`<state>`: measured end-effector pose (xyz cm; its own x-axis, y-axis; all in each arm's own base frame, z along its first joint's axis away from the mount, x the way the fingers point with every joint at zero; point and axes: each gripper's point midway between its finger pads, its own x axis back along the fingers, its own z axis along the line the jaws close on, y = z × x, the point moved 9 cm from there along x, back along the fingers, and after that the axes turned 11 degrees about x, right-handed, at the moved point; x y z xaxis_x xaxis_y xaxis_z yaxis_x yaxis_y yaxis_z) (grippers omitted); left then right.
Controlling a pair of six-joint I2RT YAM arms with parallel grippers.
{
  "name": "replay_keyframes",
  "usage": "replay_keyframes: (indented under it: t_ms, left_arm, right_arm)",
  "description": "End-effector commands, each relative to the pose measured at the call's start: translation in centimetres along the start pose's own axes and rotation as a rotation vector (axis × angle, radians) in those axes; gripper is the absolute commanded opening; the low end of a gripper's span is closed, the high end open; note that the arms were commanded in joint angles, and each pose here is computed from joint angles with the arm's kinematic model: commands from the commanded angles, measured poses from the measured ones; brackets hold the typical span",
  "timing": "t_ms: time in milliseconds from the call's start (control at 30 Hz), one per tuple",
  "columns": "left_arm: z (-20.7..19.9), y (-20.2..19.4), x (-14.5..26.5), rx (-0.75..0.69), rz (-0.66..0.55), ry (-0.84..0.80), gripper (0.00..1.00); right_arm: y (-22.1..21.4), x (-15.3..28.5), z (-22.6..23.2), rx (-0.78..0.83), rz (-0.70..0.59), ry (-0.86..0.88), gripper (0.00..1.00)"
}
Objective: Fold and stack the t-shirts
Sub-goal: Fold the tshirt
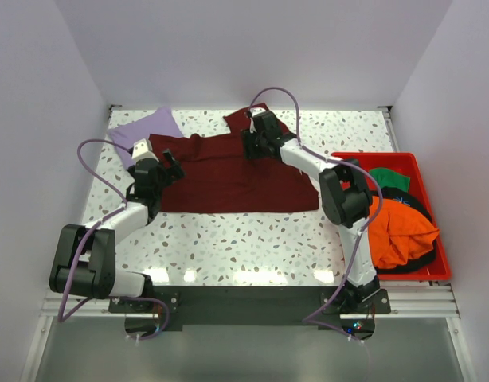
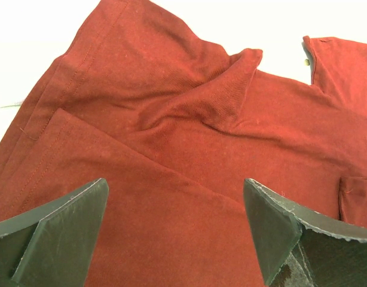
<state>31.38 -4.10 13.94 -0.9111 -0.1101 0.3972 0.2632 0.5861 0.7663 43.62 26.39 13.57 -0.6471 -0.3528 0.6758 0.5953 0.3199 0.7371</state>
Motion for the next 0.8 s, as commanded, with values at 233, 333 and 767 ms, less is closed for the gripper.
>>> replay_keyframes:
  t_ms: [233,333,767]
  left_arm:
    - [-0.6,0.5,-0.2,-0.011,-0.023,-0.039,1.00]
    - [-0.9,-0.1,-0.2,-0.008,-0.007,-0.060,1.00]
    - [0.4,-4.9,-0.4,0.040,0.109,-0.114,1.00]
  right_arm:
    - [0.6,5.4,0.1,-0.022,-0.100,-0.003,0.68]
    - [-1.8,6.9,-0.5,-0.036,-0.071,-0.059,0.71]
    - [-11.4,8.9,-0.7,-0.146,0.053,-0.109,0.79]
